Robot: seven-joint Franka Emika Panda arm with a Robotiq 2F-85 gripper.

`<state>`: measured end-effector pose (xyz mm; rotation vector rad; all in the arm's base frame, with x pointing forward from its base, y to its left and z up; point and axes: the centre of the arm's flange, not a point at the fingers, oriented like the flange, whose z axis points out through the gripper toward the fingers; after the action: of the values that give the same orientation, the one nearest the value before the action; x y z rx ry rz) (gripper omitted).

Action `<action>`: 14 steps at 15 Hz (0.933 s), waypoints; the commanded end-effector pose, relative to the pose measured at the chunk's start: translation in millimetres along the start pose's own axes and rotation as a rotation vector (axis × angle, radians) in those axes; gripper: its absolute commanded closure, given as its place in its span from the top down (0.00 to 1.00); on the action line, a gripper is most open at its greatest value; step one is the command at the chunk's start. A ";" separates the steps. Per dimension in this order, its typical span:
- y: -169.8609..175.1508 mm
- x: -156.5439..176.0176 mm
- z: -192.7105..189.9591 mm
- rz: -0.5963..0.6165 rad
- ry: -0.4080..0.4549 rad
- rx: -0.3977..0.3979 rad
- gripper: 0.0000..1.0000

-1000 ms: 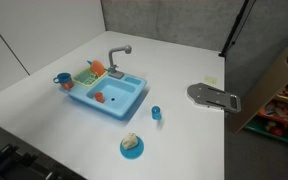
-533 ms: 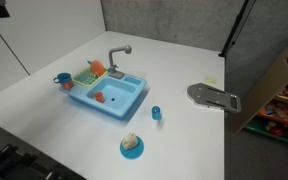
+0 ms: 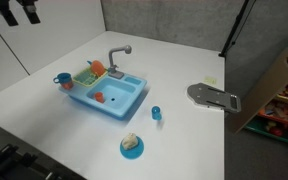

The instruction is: Pick up the orange cup from the sink and place it on the light blue surface before the dish rack

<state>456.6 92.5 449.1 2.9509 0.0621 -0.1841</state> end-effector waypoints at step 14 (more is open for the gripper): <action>58.2 86.8 134.1 0.327 -0.020 -0.002 1.00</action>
<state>512.6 17.0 344.2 2.9319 -0.3346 -0.1656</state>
